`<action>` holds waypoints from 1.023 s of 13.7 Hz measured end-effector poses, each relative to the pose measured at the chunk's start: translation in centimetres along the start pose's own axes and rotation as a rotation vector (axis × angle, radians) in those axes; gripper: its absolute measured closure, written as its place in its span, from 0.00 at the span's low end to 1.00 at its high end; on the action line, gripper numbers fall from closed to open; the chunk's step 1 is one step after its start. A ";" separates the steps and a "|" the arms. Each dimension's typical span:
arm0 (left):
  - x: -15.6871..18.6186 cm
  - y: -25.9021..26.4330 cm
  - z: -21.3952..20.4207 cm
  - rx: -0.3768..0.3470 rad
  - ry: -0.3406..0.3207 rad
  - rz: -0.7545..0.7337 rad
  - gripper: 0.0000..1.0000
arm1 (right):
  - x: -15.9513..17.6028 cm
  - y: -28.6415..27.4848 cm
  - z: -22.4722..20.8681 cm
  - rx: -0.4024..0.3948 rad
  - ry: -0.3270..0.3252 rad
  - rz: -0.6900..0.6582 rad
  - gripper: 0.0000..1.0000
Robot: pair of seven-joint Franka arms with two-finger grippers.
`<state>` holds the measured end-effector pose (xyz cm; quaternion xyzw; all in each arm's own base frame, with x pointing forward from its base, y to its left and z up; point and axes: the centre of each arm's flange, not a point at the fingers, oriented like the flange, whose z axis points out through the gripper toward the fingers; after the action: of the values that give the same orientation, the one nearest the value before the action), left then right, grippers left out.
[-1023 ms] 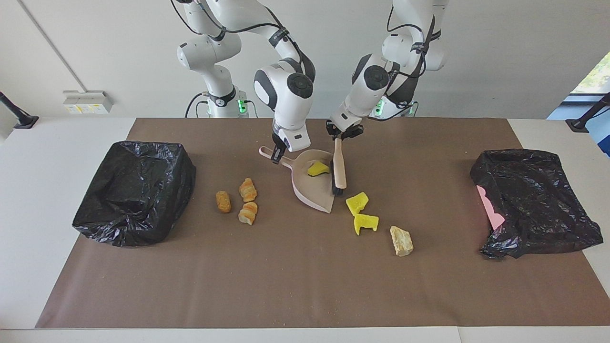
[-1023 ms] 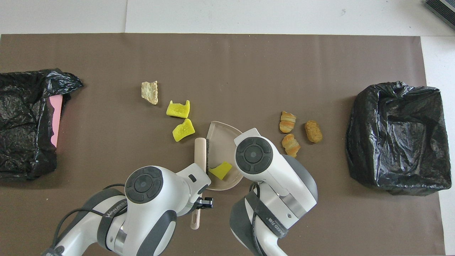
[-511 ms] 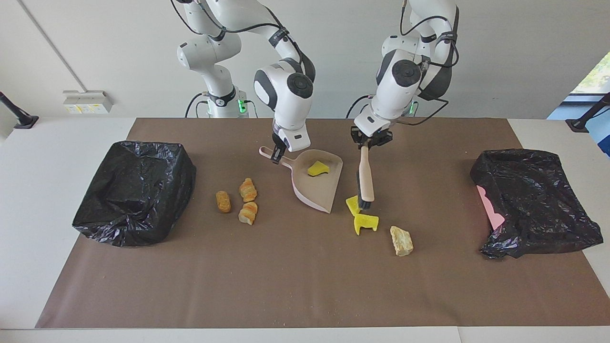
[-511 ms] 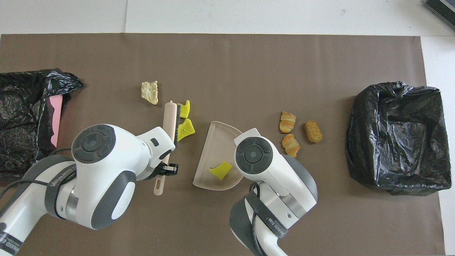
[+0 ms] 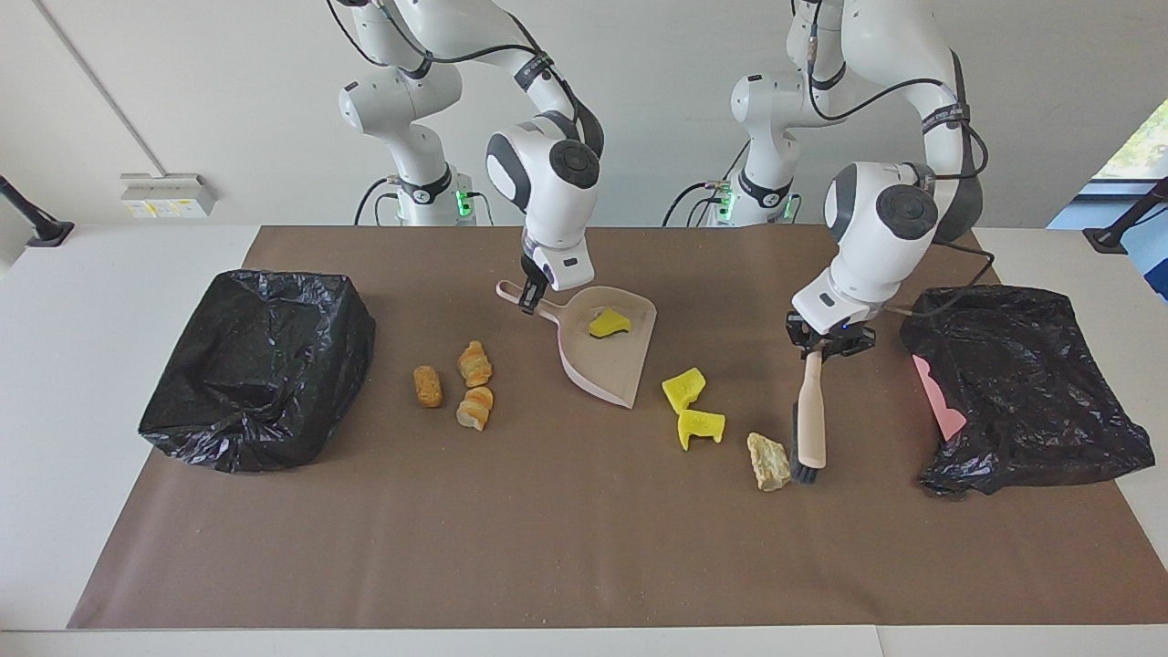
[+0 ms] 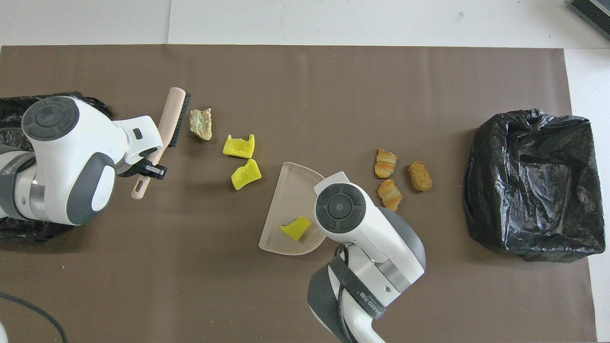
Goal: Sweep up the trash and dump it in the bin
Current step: 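Sweep the pale piece and remaining sponges into the dustpan with the brush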
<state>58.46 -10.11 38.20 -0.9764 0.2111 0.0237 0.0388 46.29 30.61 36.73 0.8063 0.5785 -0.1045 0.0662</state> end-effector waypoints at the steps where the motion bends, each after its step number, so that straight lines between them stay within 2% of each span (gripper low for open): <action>1: 1.0 -0.8 0.8 0.029 -0.009 0.038 0.74 | 0.0 0.0 0.0 0.000 0.000 0.000 0.69; 3: 2.7 -2.4 1.2 0.093 -0.009 0.141 0.74 | 0.0 0.0 0.0 -0.001 0.001 0.003 0.69; 5: 3.6 -3.3 1.1 0.111 -0.004 0.190 0.74 | 0.1 0.0 0.1 -0.005 0.009 0.004 0.69; 11: 3.6 -1.7 2.5 0.090 -0.055 0.247 0.74 | 0.1 0.0 0.3 -0.007 0.012 0.005 0.69; 14: 3.1 0.2 3.0 0.063 -0.128 0.274 0.74 | 0.1 0.0 0.3 -0.007 0.012 0.005 0.69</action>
<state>61.14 -11.31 35.03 -0.9333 0.3400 0.0842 0.0792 46.27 30.66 36.38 0.8080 0.5773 -0.0976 0.0658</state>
